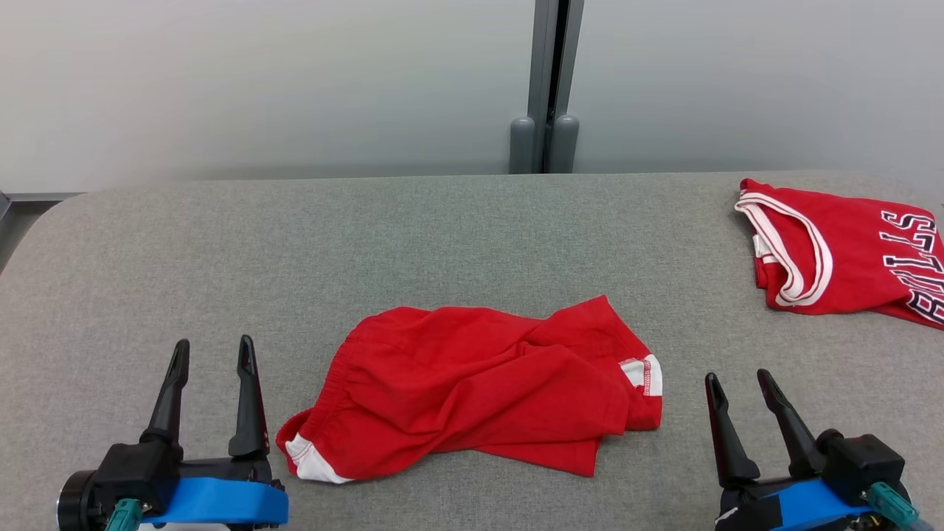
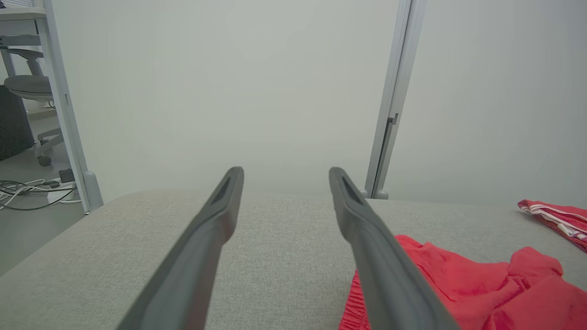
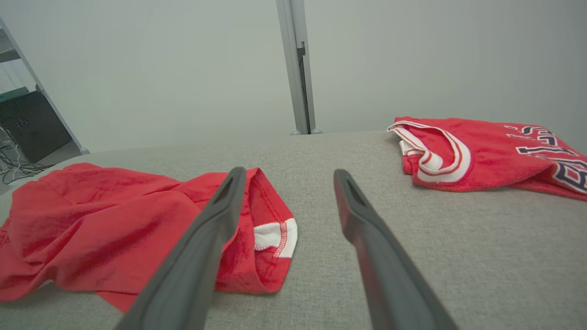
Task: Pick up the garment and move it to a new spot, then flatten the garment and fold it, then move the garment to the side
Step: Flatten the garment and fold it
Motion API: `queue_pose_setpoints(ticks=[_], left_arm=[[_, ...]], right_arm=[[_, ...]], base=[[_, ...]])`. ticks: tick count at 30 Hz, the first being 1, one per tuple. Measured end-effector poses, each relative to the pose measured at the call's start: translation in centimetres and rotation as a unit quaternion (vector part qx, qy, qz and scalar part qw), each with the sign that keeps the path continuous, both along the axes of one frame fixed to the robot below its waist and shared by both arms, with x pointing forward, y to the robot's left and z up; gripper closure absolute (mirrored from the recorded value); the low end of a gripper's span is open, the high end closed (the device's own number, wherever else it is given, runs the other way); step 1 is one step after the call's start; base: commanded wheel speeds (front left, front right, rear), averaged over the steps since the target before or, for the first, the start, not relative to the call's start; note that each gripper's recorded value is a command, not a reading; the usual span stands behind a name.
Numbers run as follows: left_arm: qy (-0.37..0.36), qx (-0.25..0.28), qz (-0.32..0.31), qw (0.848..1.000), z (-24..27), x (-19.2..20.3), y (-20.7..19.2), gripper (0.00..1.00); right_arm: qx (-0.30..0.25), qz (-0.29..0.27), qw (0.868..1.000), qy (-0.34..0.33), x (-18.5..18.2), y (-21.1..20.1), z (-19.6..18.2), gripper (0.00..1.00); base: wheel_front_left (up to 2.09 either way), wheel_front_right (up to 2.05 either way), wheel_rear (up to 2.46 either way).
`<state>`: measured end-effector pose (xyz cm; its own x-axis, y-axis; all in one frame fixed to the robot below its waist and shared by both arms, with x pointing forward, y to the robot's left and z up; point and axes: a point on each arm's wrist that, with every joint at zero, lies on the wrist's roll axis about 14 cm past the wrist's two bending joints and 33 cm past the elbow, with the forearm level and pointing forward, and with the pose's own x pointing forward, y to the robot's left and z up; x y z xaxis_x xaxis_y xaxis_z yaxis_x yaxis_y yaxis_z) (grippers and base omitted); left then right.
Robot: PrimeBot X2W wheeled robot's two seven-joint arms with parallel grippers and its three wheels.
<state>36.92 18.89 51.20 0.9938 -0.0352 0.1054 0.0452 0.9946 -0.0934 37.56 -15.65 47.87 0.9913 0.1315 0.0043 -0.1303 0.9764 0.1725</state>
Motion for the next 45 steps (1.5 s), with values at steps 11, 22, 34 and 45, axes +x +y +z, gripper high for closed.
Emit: queue_pose_setpoints(ticks=[11, 22, 34, 45], left_arm=[[0.016, 0.02, 0.001, 1.0, -1.0, -0.3, 0.0, 0.0], [0.028, 0.022, 0.0, 0.999, -1.7, -0.6, -0.1, 0.0], [0.036, 0.02, 0.004, 0.999, -2.3, -0.2, 0.1, 0.0], [0.05, 0.017, 0.009, 0.999, -3.2, -0.1, 0.4, 0.0]], right_arm=[[0.002, 0.005, 1.0, 0.029, -1.0, 0.3, -1.8, 0.0], [-0.006, 0.089, 0.994, 0.07, -1.3, 5.4, -4.3, 0.0], [-0.013, 0.157, 0.98, 0.119, 0.0, 9.5, -7.0, 0.0], [-0.014, 0.151, 0.977, 0.147, 0.9, 8.8, -8.8, 0.0]], base=[[0.0, 0.0, 0.0], [0.0, 0.0, 0.0], [0.0, 0.0, 0.0], [0.0, 0.0, 0.0]])
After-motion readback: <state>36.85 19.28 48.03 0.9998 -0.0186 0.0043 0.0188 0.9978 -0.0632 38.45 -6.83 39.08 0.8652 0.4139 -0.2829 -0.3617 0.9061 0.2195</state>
